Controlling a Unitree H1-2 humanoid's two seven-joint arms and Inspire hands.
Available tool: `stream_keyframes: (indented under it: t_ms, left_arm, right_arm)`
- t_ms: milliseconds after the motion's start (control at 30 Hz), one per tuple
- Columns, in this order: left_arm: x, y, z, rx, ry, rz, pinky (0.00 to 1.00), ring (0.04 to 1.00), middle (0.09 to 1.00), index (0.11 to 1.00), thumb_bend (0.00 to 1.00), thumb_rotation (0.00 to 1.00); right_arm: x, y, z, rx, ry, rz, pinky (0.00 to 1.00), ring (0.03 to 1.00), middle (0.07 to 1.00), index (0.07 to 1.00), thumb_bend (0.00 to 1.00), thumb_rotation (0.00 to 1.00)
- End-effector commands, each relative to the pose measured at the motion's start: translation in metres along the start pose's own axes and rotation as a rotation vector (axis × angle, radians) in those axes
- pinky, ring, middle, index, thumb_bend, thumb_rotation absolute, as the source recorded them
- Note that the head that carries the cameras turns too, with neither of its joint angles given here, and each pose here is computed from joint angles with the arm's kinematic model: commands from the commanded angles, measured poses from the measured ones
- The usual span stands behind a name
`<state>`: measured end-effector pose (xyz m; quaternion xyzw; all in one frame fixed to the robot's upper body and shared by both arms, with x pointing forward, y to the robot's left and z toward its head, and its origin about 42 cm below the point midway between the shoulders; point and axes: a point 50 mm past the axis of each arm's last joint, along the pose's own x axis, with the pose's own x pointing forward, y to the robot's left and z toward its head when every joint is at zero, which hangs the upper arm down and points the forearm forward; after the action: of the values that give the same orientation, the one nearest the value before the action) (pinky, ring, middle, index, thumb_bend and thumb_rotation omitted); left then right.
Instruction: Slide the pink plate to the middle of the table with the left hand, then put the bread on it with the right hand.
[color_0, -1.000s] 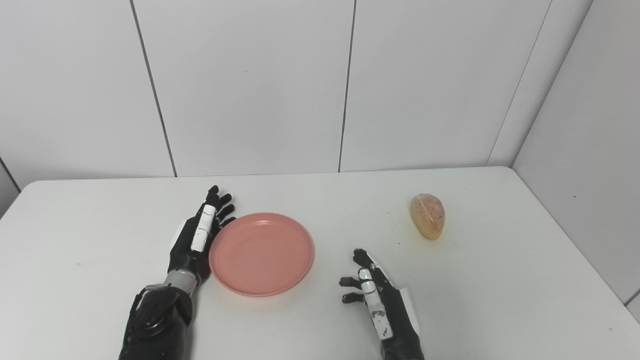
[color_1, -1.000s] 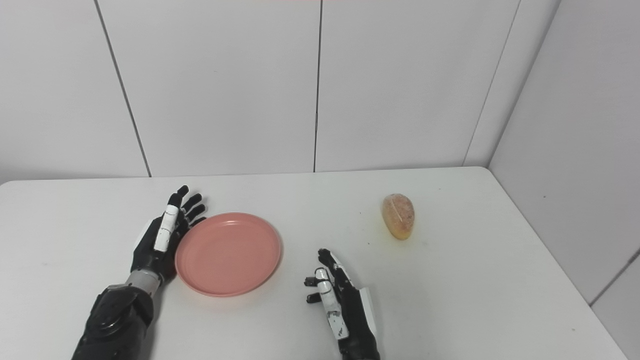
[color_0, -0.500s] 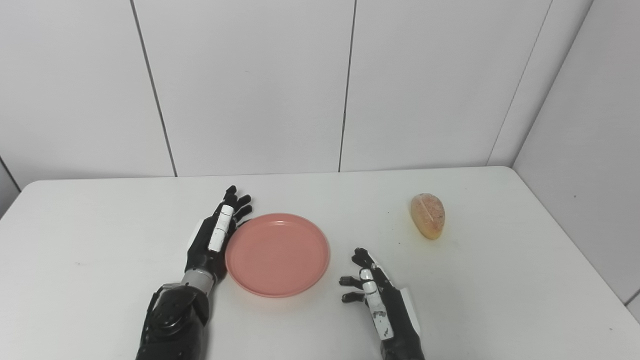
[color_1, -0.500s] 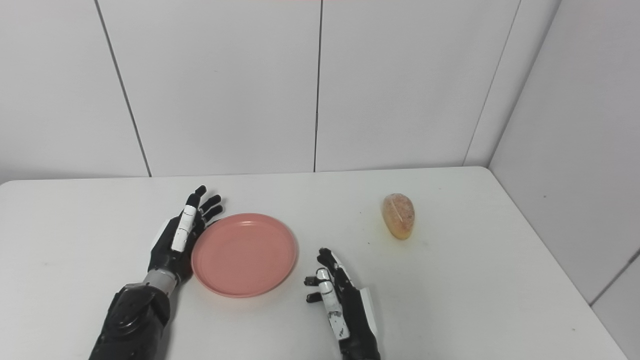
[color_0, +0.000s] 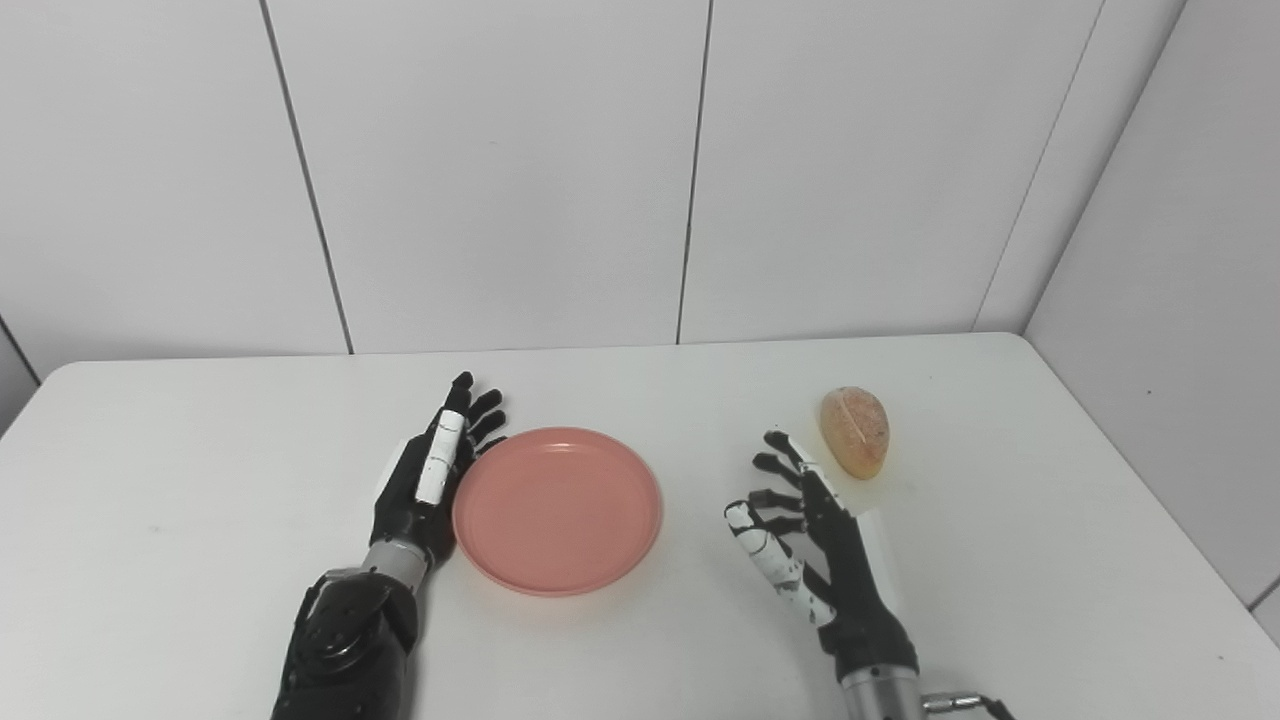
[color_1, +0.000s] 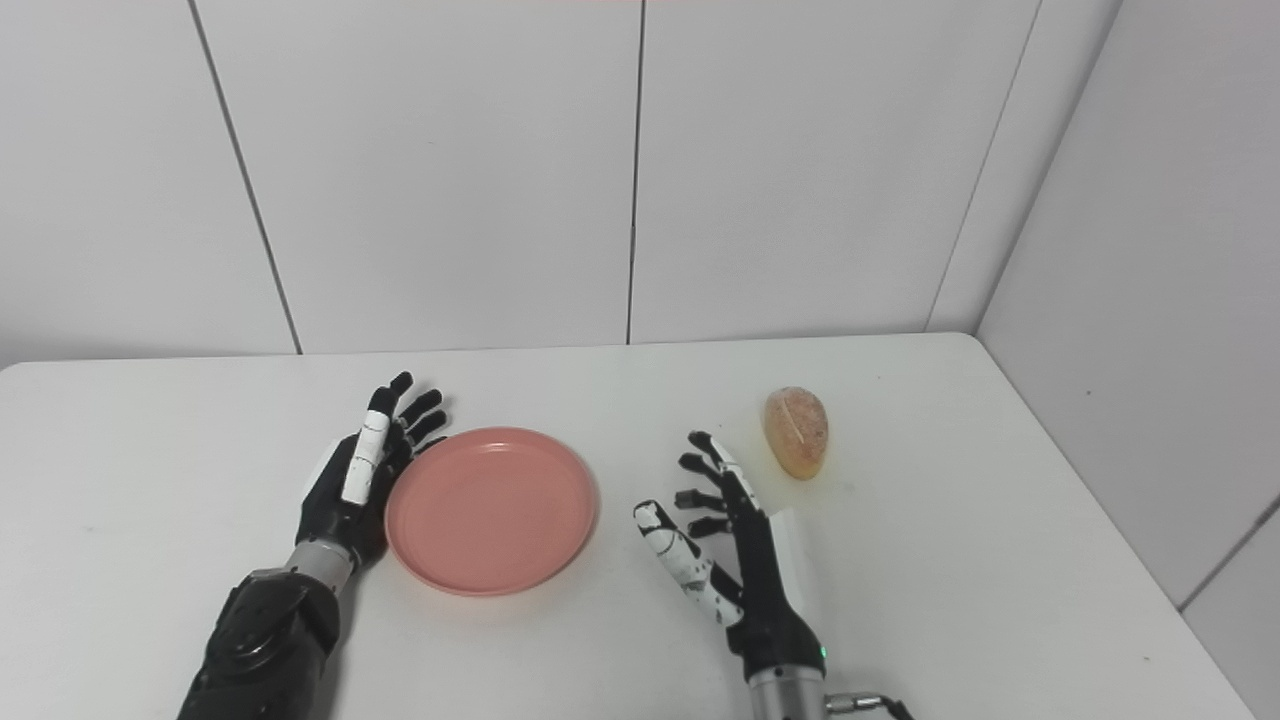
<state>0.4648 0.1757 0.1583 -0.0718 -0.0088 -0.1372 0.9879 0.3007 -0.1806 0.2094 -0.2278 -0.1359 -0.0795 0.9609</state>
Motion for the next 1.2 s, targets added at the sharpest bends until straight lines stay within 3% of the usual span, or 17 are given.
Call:
stream_keyframes:
  t_ms: [0,100,233,467,633,900,1167]
  left_arm:
    - [0.003,0.002,0.001,-0.002,0.007,-0.007,0.85,0.919,0.915,0.975,0.98,0.84]
    - [0.004,0.002,0.001,0.001,0.006,-0.011,0.83,0.91,0.911,0.98,0.99,0.84]
    - [0.006,0.002,0.001,-0.004,-0.006,-0.021,0.84,0.916,0.917,0.984,0.98,0.84]
    - [0.01,0.002,0.0,0.0,-0.008,-0.012,0.82,0.914,0.912,0.983,0.97,0.85]
    - [0.011,0.003,-0.001,-0.003,-0.016,-0.016,0.83,0.916,0.917,0.985,0.97,0.85]
    - [0.009,0.004,-0.002,-0.013,-0.02,-0.013,0.84,0.921,0.916,0.986,0.97,0.85]
    - [0.008,0.005,-0.003,-0.018,-0.014,-0.01,0.84,0.916,0.919,0.979,0.97,0.85]
  right_arm:
    - [0.011,-0.008,0.017,-0.039,-0.022,-0.02,0.56,0.689,0.781,0.871,0.82,0.83]
    - [0.021,-0.014,0.026,-0.058,-0.042,-0.046,0.54,0.653,0.733,0.89,0.84,0.79]
    - [0.034,-0.019,0.033,-0.105,-0.094,-0.076,0.55,0.655,0.742,0.884,0.86,0.77]
    - [0.056,-0.025,0.031,-0.432,-0.226,-0.157,0.53,0.652,0.759,0.853,0.9,0.74]
    - [0.072,-0.033,0.027,-0.545,-0.244,-0.201,0.52,0.681,0.791,0.853,0.92,0.73]
    - [0.103,-0.051,0.033,-0.693,-0.158,-0.239,0.53,0.712,0.807,0.867,0.92,0.63]
    - [0.134,-0.059,0.029,-0.803,-0.02,-0.252,0.54,0.734,0.814,0.852,0.98,0.69]
